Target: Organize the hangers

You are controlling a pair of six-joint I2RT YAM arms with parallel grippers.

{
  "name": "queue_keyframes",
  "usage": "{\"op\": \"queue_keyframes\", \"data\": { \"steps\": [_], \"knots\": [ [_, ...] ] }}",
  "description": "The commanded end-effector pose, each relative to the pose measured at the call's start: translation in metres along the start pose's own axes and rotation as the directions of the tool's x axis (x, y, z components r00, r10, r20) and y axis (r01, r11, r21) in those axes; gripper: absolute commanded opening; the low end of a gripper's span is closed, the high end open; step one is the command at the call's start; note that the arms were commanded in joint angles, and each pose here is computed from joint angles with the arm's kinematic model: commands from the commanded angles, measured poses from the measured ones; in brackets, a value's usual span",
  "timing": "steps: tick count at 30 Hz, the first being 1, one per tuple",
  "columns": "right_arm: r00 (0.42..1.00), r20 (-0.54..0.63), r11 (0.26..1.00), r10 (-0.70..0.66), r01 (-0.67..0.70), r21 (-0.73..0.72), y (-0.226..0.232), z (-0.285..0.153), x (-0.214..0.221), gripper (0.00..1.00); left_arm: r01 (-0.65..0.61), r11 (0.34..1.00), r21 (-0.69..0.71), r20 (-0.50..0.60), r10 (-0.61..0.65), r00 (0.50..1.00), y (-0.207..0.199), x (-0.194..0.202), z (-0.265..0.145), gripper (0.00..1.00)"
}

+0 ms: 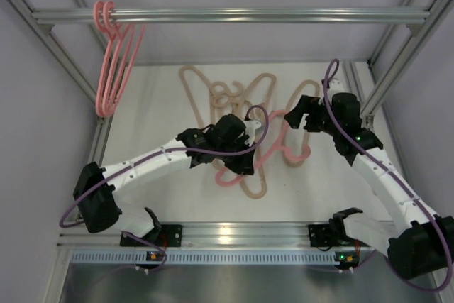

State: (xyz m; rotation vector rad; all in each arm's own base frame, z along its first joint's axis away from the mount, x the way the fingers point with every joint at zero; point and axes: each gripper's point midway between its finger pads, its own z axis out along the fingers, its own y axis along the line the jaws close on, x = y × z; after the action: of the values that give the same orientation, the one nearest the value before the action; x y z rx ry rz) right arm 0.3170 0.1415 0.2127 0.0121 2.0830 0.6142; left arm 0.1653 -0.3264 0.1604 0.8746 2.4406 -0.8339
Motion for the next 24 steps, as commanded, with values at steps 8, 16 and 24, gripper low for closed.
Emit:
{"op": "queue_keyframes", "data": {
  "steps": [8, 16, 24],
  "knots": [
    [0.959, 0.264, 0.994, -0.101, 0.109, -0.016, 0.028, -0.075, -0.084, 0.85, 0.096, 0.995, 0.033, 0.108, -0.099, 0.989, -0.022, -0.043, -0.013, 0.0],
    [0.923, 0.364, 0.991, -0.123, 0.13, 0.005, 0.035, -0.107, -0.105, 0.86, 0.125, 0.984, 0.125, 0.262, -0.154, 0.953, -0.044, -0.086, -0.029, 0.0],
    [0.902, 0.407, 0.989, -0.141, 0.15, 0.01, 0.039, -0.122, -0.111, 0.86, 0.186, 0.951, 0.248, 0.506, -0.29, 0.812, -0.058, -0.143, -0.057, 0.0]
  ]
}}
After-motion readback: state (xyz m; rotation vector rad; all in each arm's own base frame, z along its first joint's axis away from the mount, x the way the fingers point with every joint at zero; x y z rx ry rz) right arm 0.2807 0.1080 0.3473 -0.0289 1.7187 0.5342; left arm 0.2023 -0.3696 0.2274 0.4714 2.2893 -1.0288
